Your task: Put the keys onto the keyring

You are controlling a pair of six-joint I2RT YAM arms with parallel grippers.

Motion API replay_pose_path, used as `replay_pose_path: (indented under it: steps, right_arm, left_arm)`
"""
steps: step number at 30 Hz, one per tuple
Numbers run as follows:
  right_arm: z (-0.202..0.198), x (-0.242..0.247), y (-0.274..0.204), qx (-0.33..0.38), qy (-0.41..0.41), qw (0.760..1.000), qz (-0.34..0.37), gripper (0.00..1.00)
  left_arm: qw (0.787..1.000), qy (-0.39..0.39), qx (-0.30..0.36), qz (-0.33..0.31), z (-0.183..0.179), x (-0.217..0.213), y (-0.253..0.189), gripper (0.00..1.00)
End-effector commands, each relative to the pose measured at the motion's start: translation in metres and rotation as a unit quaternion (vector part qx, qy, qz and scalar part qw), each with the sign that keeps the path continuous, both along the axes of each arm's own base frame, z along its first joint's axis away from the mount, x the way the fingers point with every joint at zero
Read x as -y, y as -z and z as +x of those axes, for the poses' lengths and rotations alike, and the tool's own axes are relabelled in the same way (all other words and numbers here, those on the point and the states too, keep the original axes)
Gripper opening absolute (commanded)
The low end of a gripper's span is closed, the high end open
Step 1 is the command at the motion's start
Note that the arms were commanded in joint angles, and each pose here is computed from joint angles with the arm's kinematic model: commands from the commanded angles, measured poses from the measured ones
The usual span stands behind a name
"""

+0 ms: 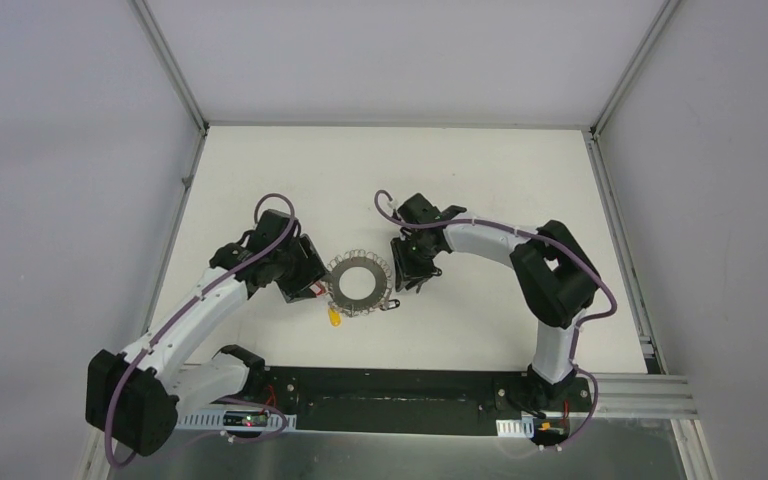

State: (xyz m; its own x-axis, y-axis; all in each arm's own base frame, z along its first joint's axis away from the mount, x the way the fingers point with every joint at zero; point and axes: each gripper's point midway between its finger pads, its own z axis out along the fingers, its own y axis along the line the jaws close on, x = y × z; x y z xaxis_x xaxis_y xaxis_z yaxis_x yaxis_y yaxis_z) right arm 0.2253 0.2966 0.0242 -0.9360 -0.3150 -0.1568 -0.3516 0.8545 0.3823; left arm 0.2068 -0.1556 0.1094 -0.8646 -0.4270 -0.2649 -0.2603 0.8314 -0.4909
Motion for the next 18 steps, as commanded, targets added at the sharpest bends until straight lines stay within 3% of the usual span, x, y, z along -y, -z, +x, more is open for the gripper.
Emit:
replay_pose_path:
  steps: [1, 12, 18]
  right_arm:
    - [0.01, 0.021, 0.013, 0.007, 0.032, 0.999, -0.044, 0.33]
    - [0.031, 0.091, 0.017, 0.001, 0.096, 0.993, -0.069, 0.34]
    - [0.035, 0.09, 0.006, 0.004, 0.088, 0.995, -0.053, 0.39]
  left_arm:
    - [0.999, -0.007, 0.038, 0.007, 0.0, -0.01, -0.011, 0.58]
    - [0.999, 0.031, 0.025, 0.016, -0.003, -0.006, -0.002, 0.58]
    - [0.997, 0.072, 0.019, 0.017, 0.012, 0.008, -0.001, 0.56]
